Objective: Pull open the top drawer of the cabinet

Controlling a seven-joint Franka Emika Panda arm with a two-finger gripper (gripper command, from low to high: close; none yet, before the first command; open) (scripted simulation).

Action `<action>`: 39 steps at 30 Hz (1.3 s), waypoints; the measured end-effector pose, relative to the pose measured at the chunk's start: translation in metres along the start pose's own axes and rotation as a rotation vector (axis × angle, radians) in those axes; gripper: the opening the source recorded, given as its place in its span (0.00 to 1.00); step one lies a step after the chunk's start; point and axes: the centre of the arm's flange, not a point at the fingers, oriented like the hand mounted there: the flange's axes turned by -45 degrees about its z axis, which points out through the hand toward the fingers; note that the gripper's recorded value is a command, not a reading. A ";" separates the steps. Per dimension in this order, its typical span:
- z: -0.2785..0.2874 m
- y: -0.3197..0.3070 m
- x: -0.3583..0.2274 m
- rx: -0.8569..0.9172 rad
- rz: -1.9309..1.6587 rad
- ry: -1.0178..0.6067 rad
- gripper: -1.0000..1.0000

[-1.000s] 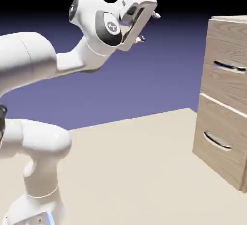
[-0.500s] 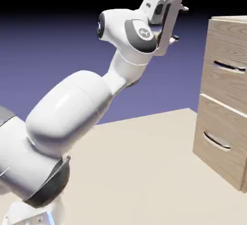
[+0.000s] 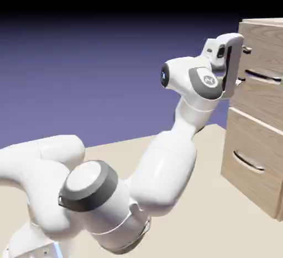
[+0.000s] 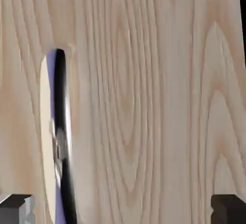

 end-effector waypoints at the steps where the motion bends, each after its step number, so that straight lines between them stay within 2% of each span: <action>1: 0.007 -0.010 0.006 0.001 -0.016 -0.004 0.50; 7: 0.055 -0.010 0.006 0.001 -0.016 -0.004 0.50; 8: 0.057 -0.010 0.006 0.001 -0.016 -0.004 0.00; 13: 0.029 -0.010 0.006 0.004 -0.015 -0.003 0.00; 29: -0.146 -0.011 0.005 0.012 -0.006 -0.009 0.00; 39: -0.131 -0.014 0.008 -0.018 -0.016 -0.024 0.00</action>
